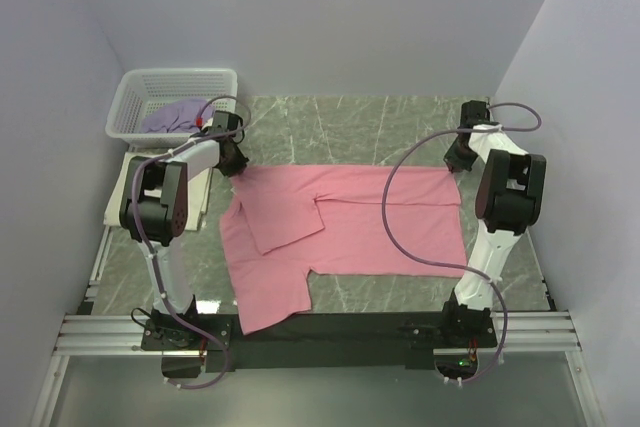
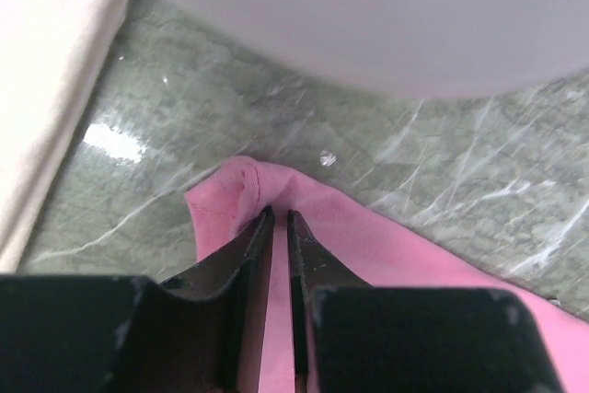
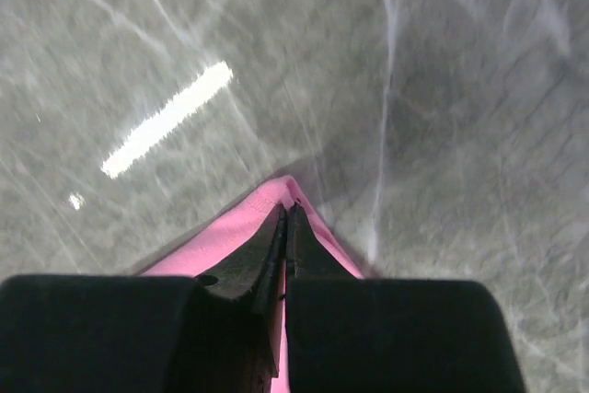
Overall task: Fold and stack the t-shirts
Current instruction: Fold the tshirt
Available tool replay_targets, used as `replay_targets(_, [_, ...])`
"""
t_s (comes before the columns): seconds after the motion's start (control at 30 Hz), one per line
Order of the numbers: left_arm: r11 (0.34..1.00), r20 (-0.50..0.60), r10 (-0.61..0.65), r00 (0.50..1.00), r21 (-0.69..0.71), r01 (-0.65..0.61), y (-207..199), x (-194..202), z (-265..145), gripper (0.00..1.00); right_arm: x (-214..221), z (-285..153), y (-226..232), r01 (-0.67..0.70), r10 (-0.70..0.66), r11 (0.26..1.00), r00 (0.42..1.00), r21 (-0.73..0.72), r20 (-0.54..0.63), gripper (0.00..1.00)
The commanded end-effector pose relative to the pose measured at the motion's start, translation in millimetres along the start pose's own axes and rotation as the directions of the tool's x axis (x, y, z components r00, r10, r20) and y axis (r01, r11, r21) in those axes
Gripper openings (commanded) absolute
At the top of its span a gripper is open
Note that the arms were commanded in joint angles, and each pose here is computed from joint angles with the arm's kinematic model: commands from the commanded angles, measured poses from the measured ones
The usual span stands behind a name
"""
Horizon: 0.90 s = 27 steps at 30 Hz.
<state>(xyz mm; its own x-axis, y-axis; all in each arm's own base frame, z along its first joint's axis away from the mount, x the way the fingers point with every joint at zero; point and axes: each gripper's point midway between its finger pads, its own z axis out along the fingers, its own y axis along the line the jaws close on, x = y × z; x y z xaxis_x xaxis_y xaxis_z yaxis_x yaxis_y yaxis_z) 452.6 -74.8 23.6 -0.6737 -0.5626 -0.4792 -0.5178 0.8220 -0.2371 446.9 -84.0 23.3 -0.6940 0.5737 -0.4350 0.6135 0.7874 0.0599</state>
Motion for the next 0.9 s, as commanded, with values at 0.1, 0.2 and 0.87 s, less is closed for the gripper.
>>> replay_targets(0.1, [1.000, -0.061, 0.008, 0.998, -0.026, -0.009, 6, 14, 15, 0.18, -52, -1, -4, 0.048, -0.059, 0.996, 0.989, 0.079, 0.136, 0.00])
replay_targets(0.2, [1.000, -0.065, -0.006, 0.998, -0.006, 0.006, 1, 16, 16, 0.18, -67, 4, -1, 0.073, -0.088, 0.993, 0.983, 0.093, 0.163, 0.00])
replay_targets(0.87, [0.981, 0.113, 0.040, 0.993, 0.183, -0.061, -66, -34, -98, 0.81, -102, -99, 31, 0.092, -0.077, 0.995, 0.953, -0.040, 0.293, 0.59])
